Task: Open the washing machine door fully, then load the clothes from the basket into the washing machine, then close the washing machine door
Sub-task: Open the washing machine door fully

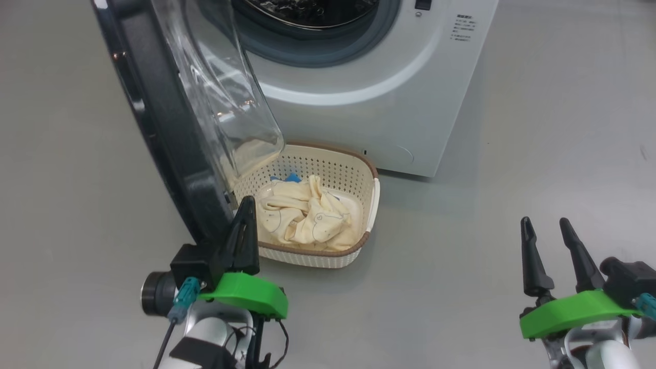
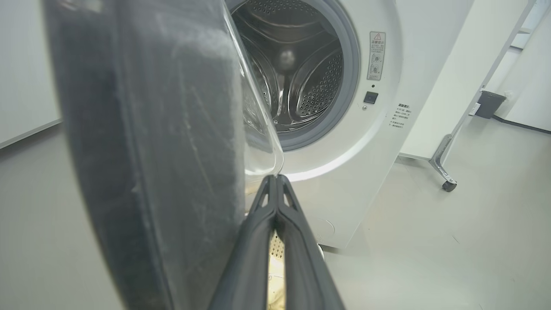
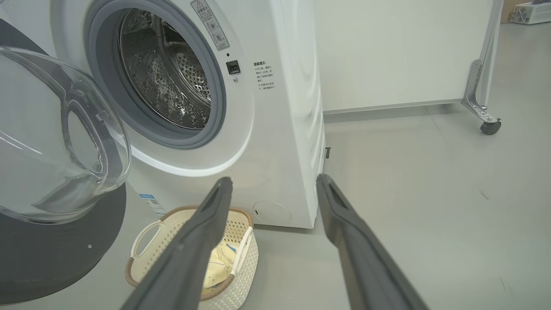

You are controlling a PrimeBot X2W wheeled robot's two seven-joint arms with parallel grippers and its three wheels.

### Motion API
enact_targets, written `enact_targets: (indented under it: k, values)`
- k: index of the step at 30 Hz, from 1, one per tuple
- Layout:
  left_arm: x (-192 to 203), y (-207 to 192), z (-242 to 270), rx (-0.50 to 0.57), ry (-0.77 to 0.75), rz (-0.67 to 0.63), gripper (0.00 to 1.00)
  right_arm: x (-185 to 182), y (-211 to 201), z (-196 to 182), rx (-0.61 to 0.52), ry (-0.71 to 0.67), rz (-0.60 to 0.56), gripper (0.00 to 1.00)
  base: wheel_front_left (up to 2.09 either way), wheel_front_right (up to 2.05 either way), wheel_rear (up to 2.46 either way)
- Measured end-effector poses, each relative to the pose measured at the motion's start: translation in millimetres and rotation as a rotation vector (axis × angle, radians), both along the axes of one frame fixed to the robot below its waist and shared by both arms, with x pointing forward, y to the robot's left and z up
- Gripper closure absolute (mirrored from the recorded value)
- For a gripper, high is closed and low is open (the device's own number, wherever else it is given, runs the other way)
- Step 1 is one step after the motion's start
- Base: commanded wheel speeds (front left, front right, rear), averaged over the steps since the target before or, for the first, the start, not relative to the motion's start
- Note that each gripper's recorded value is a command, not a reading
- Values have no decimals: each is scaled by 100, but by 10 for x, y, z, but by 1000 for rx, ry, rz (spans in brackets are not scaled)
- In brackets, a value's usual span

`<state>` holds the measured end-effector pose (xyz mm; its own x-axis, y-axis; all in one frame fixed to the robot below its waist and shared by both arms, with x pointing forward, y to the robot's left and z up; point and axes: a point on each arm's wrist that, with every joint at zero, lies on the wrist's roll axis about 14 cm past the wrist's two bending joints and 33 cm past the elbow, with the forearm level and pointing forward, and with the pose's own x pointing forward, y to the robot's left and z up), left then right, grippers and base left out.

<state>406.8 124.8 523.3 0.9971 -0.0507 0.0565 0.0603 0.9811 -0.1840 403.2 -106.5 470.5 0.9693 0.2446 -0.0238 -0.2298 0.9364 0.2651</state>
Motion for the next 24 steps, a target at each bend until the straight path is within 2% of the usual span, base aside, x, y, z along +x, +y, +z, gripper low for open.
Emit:
enact_targets:
  k: [13,24]
  values:
    - [-243,572,-75,12,21,168,100,132,425,-4,-1,-2,121,0,0,0,0]
    - [-386,1035,-137,30,42,295,100,154,533,-37,5,9,151,0,0,0,0]
